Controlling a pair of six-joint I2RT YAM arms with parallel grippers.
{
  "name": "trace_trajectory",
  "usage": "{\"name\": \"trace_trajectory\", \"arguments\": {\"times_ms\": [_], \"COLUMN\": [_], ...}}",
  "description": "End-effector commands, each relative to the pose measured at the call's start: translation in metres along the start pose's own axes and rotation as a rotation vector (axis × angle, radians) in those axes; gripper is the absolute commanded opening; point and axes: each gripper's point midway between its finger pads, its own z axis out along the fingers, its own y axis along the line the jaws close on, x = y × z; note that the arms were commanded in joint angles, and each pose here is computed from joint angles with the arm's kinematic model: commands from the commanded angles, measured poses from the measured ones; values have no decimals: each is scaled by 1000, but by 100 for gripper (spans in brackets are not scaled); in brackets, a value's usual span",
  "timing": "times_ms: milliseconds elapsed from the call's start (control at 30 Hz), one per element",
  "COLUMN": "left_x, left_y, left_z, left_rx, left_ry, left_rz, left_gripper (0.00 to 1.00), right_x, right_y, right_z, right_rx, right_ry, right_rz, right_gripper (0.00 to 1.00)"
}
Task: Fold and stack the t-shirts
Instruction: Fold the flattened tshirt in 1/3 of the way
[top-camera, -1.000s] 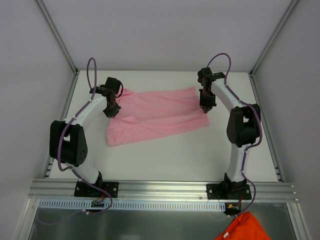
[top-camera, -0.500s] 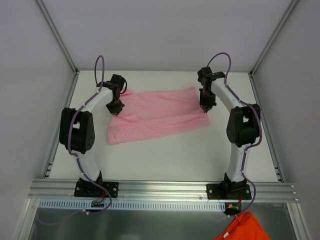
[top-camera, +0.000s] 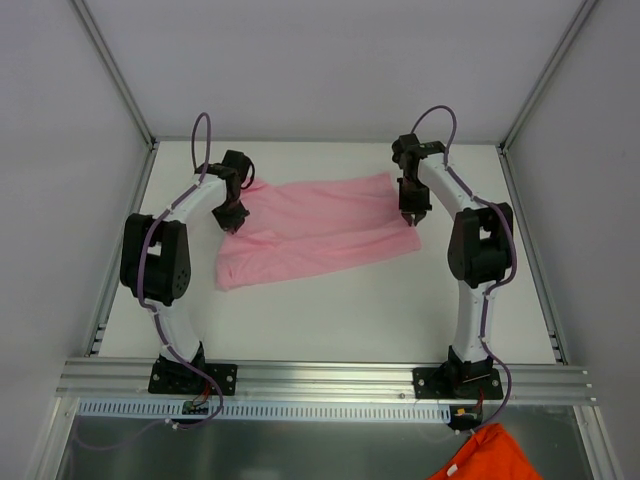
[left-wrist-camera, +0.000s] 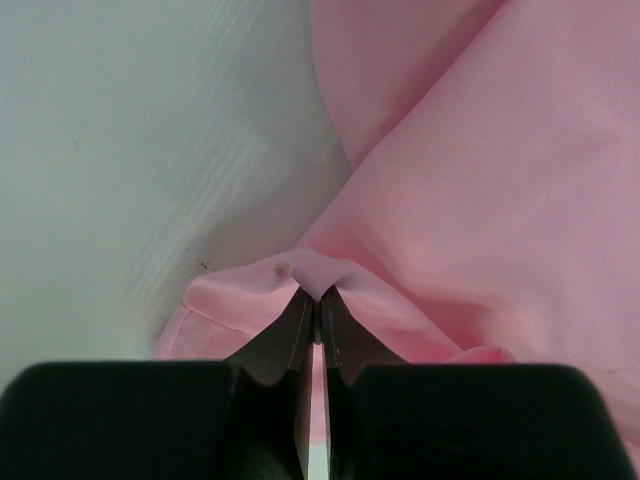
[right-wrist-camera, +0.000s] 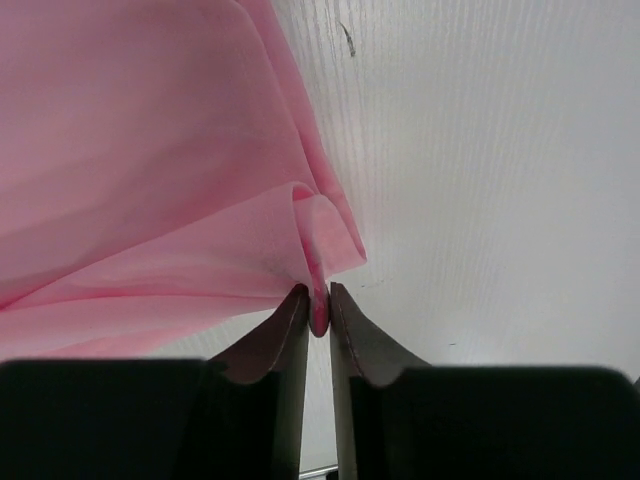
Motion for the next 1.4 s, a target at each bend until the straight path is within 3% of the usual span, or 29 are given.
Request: {"name": "trace_trajectory", "arguments": {"times_ms": [0, 33, 67, 100, 200, 233, 433, 500, 567, 600, 733, 867, 1067, 1367], "left_x": [-5, -6, -7, -7, -12, -14, -37, -44, -48, -53, -46, -18, 55, 82], "left_y": [6, 5, 5, 4, 2, 1, -8, -8, -9, -9, -19, -21, -13, -1], "left_z": [1, 1, 2, 1, 1, -1, -28, -44, -58, -75, -110, -109, -75, -52], "left_rx": [-30, -30, -35, -32, -30, -25, 52, 81, 121, 163, 325, 382, 400, 329], "left_ry": [-7, -9, -9, -10, -18, -26, -112, -139, -161, -193, -177, -98, 101, 153], "left_rz": [16, 17, 20, 21, 26, 24, 1, -14, -28, -42, -52, -55, -19, -1], "left_gripper": [0, 1, 10, 21, 74, 78, 81, 81, 81, 82, 89, 99, 99, 99], "right_x": [-6, -8, -7, -8, -11, -12, -11, -8, -4, -2, 9, 14, 14, 15], "right_y": [-10, -11, -13, -13, -17, -16, -10, -6, -6, -5, 13, 30, 32, 29], "right_z": [-11, -12, -14, -15, -22, -23, -39, -42, -45, -45, -51, -58, -65, -81], "right_rx": [28, 39, 42, 43, 43, 37, -40, -71, -83, -88, -205, -308, -323, -337], "right_ry": [-13, -24, -29, -32, -63, -75, -129, -132, -132, -126, -83, -62, -42, -60], "right_rz": [-19, -20, -26, -30, -31, -28, -13, -12, -9, -7, -14, -21, -34, -68], "right_gripper": [19, 28, 40, 47, 66, 67, 65, 47, 6, 1, 1, 1, 1, 1]}}
